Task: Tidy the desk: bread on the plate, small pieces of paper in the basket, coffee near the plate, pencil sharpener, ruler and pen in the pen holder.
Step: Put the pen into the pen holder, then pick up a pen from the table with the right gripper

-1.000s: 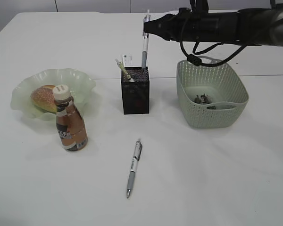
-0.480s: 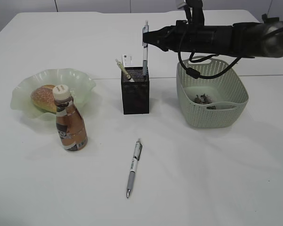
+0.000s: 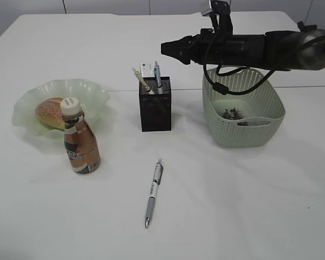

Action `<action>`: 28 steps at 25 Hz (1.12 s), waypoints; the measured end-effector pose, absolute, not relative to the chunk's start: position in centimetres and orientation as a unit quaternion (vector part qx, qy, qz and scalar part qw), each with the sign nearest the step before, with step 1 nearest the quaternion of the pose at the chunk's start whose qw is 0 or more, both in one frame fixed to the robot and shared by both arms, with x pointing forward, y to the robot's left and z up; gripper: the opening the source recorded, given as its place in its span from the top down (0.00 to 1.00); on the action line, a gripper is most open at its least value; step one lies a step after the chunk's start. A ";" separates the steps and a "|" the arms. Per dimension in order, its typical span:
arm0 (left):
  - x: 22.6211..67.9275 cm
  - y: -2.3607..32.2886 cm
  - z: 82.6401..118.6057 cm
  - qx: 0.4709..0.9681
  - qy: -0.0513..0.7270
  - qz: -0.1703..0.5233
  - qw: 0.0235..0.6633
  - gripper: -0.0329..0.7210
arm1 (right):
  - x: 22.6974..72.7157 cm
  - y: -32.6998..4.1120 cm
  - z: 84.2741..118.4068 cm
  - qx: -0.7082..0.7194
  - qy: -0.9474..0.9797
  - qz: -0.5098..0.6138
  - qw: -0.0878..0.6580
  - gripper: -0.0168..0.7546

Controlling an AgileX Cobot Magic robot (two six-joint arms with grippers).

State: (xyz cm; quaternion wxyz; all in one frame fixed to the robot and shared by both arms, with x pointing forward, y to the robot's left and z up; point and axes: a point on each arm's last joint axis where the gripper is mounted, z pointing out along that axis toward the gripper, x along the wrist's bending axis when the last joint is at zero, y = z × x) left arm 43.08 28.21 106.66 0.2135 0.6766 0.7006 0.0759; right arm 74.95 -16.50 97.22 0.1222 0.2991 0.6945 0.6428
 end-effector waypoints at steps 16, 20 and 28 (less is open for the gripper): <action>43.1 28.2 106.7 0.676 0.701 0.077 0.214 0.41 | 70.1 -17.1 105.0 0.365 0.793 0.486 0.044 0.59; 43.1 28.2 106.7 0.676 0.701 0.077 0.214 0.41 | 67.2 -16.7 108.4 0.395 0.811 0.432 0.021 0.59; 43.1 28.2 106.7 0.676 0.701 0.077 0.214 0.41 | 61.9 -13.0 109.7 0.447 0.849 0.281 -0.028 0.59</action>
